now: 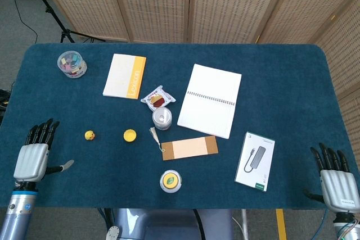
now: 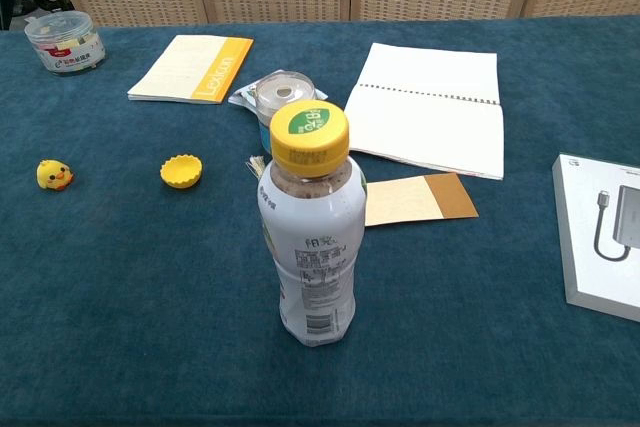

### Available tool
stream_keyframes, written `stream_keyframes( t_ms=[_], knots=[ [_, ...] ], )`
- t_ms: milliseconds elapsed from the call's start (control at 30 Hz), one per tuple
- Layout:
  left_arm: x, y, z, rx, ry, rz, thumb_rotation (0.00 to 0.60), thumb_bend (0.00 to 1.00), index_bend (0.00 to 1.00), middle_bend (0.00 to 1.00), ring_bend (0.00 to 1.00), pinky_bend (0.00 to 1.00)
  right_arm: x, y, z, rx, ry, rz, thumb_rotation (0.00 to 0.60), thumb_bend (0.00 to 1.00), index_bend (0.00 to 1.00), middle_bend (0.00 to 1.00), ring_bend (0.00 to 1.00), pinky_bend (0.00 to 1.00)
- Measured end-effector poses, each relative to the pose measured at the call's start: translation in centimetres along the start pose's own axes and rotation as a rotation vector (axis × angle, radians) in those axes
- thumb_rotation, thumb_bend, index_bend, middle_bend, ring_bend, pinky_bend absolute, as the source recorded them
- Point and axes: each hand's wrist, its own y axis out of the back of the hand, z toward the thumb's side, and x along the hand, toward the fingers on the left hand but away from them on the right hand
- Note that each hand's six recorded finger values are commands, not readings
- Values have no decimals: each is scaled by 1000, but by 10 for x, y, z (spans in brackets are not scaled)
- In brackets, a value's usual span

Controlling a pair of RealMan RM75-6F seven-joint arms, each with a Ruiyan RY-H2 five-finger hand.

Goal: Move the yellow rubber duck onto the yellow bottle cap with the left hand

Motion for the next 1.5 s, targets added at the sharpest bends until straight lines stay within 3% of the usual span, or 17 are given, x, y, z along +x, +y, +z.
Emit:
stream_keyframes(
  t_ms=[1100,1500],
  knots=[
    [1,-3,2,3,-5,-11,439,0,0,0,0,0,2,4,-1,-2,-2,-16,600,0,0,0,0,0],
    [8,-10,-4,16,19,-51,439,0,0,0,0,0,1,4,-2,-3,-10,-15,600,0,0,0,0,0]
  ],
)
